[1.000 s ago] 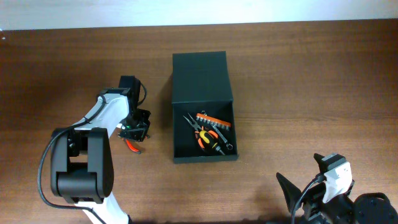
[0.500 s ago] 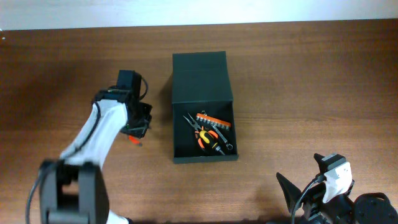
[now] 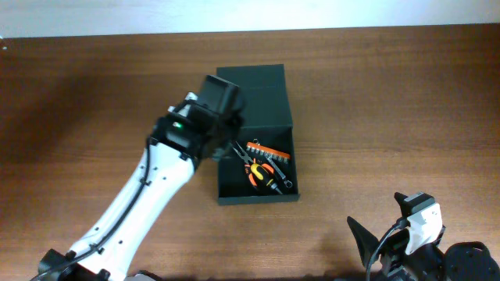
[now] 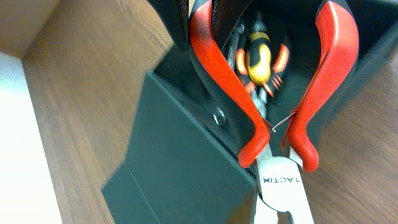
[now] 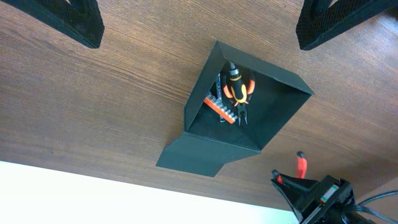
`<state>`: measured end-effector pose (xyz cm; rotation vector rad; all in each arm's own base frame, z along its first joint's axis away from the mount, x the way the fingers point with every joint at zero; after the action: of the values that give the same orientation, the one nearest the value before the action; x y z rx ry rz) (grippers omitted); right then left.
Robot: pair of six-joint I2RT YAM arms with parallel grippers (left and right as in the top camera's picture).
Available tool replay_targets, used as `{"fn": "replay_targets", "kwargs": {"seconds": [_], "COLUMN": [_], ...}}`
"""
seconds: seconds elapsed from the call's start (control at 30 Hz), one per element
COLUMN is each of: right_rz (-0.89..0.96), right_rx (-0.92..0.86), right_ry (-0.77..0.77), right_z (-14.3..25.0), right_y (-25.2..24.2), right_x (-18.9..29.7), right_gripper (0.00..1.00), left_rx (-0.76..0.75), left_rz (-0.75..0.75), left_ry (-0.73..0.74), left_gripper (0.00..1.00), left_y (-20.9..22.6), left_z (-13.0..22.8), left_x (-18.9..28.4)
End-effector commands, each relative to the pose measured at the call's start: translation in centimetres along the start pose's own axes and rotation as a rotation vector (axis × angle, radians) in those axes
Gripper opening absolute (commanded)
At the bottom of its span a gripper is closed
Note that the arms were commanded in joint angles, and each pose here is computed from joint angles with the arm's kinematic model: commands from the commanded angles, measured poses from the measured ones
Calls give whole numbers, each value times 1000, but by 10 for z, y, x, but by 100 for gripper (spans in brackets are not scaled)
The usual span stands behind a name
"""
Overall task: Pack container
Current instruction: 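Carry the cutting pliers with left gripper into the box and release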
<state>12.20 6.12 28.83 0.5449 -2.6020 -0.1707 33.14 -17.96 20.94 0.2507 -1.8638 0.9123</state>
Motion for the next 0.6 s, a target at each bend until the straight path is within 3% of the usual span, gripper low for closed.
{"fn": "replay_targets", "kwargs": {"seconds": [0.0,0.33,0.57], "right_rz": [15,15,15], "right_rx": [-14,-14,-14], "right_ry": [-15,-16,-15], "right_z": [-1,-2,-1], "right_y": [-3,-3,-3], "right_x": [1,1,1], "right_gripper": [99,99,99], "left_rx": [63,247,286], "left_rz": [12,-134,-243], "left_ry": [-6,125,130], "left_gripper": [2,2,2], "left_y": [-11,-7,9], "left_z": [16,87,100], "left_x": [3,-49,-83]}}
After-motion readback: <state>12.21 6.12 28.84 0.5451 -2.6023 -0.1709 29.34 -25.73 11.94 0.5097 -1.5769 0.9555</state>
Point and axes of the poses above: each gripper's point midway between its finger pads, its own x axis back along the fingers, its own y axis along the line the jaws close on, z = x × y, the point moved 2 cm from there along x, back along the fingers, and after that the axes turned 9 degrees about -x, right-handed, at the moved point
